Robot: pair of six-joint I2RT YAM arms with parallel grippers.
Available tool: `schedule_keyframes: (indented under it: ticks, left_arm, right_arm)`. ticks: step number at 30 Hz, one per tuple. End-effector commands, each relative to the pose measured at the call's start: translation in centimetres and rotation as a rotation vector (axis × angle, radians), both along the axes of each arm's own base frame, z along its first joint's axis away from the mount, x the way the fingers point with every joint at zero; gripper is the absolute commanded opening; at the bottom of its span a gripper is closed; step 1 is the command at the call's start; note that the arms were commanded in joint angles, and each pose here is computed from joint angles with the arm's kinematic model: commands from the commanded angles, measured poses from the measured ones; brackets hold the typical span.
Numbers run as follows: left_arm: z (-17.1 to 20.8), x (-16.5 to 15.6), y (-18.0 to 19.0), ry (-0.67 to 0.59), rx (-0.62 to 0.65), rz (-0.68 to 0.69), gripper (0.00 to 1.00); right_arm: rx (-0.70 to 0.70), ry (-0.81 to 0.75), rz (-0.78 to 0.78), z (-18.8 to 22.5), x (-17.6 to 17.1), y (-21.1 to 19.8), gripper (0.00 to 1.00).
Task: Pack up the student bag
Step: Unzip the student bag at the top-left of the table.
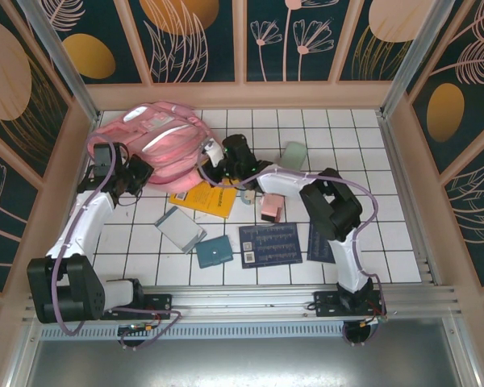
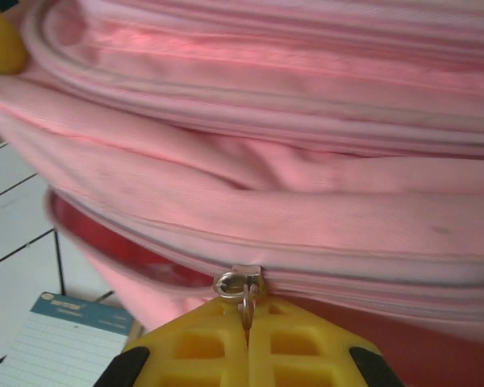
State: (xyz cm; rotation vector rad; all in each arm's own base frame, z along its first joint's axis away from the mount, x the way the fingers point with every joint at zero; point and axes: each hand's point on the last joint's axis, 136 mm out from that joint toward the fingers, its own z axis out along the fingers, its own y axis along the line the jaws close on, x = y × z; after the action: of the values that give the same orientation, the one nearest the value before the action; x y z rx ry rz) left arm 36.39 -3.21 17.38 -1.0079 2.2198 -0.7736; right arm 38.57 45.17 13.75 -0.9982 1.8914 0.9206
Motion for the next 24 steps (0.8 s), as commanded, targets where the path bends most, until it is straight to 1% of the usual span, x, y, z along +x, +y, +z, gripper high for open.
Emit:
schedule_keyframes:
  ticks: [1,5,6,7,10,12,14,18,22,23,24]
  left_arm:
    - [3.8,0.2,2.4,-0.106,0.089,0.059,0.00]
    - [3.8,0.1,2.5,-0.108,0.113,0.054,0.00]
    - [3.6,0.3,2.6,-0.107,0.119,0.048,0.00]
    - [4.9,1.0,2.5,-0.140,0.124,0.038,0.00]
    - [5.7,2.7,1.8,-0.160,0.123,-0.022,0.00]
    - [6.6,4.0,1.0,-0.177,0.121,-0.063,0.00]
    - [7.6,5.2,-0.1,-0.190,0.149,-0.106,0.00]
    - [9.2,7.8,-3.1,-0.205,0.203,-0.198,0.00]
    - [8.9,9.5,-4.9,-0.200,0.200,-0.274,0.00]
    - [8.7,9.7,-5.1,-0.192,0.210,-0.289,0.01]
    - [8.4,9.9,-4.9,-0.180,0.230,-0.296,0.05]
  right_arm:
    - [-0.075,-0.006,-0.117,-1.2,6.0,-4.0,0.00]
    - [-0.070,-0.017,-0.191,-0.2,9.2,-5.5,0.00]
    - [-0.068,-0.023,-0.198,0.4,9.4,-5.6,0.00]
    - [-0.065,-0.036,-0.200,1.1,9.5,-5.8,0.00]
    - [-0.037,-0.072,-0.199,3.6,8.3,-6.3,0.00]
    - [-0.004,-0.082,-0.202,5.1,6.9,-7.0,0.00]
    - [0.018,-0.086,-0.193,6.1,5.2,-7.4,0.00]
    - [0.020,-0.082,-0.164,6.8,1.1,-7.5,0.00]
    - [-0.007,-0.103,-0.146,7.1,-2.9,-6.2,0.00]
    - [-0.019,-0.105,-0.149,7.1,-3.8,-5.7,0.00]
    - [-0.031,-0.104,-0.149,7.0,-4.6,-5.0,0.00]
